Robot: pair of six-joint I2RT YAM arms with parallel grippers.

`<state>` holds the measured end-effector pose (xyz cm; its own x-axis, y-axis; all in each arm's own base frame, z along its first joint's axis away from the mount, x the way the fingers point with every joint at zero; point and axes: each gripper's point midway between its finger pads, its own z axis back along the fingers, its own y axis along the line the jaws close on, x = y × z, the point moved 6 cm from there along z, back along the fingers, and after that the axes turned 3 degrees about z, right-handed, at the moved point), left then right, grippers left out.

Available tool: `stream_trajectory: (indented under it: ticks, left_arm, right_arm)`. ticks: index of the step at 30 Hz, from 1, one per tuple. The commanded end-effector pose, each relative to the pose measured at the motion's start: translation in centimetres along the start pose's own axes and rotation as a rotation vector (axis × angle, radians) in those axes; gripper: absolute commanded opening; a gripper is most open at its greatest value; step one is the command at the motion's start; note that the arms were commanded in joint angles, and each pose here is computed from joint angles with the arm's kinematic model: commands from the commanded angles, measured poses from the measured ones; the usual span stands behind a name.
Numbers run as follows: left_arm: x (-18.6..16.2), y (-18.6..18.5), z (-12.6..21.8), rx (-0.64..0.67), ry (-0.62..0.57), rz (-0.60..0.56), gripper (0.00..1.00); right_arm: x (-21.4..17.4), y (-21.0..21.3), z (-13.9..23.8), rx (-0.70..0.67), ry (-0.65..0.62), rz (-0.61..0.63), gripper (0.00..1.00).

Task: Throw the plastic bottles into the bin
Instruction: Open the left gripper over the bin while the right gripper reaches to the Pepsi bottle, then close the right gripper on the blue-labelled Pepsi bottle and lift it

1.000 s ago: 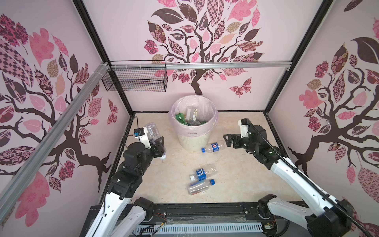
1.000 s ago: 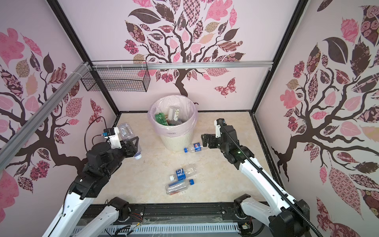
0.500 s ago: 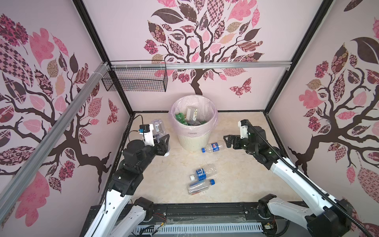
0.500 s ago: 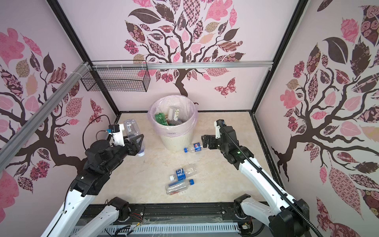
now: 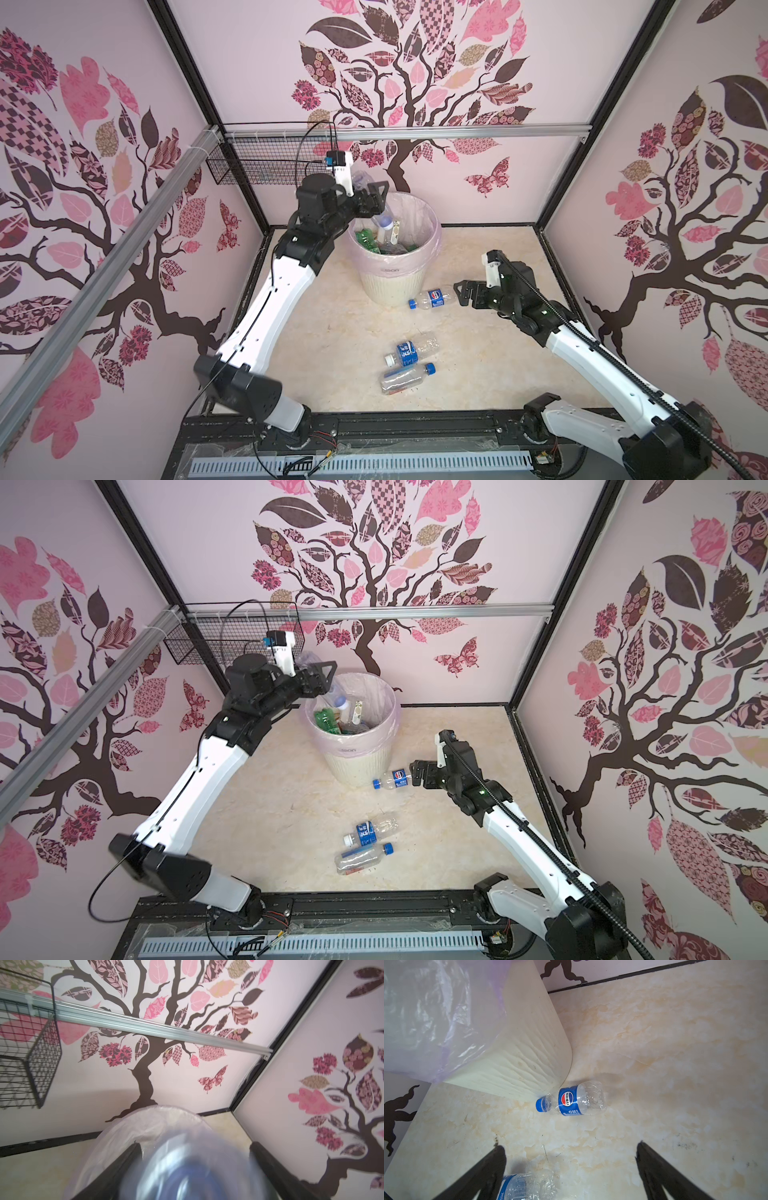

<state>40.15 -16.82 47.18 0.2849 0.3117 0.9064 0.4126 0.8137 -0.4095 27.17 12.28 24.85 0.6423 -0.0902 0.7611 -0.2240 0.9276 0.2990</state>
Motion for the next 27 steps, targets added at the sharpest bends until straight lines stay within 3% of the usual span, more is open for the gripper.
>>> stream_trajectory:
  ticks: [1, 5, 13, 20, 27]
  left_arm:
    - [-1.1, 1.3, -1.2, 0.048, 0.151, 0.06, 0.87]
    - [-2.3, 2.3, 1.2, 0.086, 0.12, 0.049, 0.89]
    - [-3.1, 5.6, 10.3, 0.238, 0.073, 0.04, 0.93]
    - [-8.7, 8.2, 16.5, 0.45, 0.135, -0.024, 0.94]
    - [-14.3, 9.6, 20.5, 0.518, 0.204, -0.015, 0.95]
  right_arm:
    - [-0.1, -0.4, 0.7, -0.045, 0.025, -0.023, 1.0]
    - [-0.7, -0.7, 0.3, -0.057, 0.045, -0.027, 1.0]
    - [-0.5, -0.1, -3.2, -0.033, 0.121, -0.097, 1.0]
    - [-2.0, -0.1, -7.7, -0.016, 0.213, -0.252, 0.94]
    - [-4.2, -0.3, -11.1, -0.005, 0.297, -0.387, 0.9]
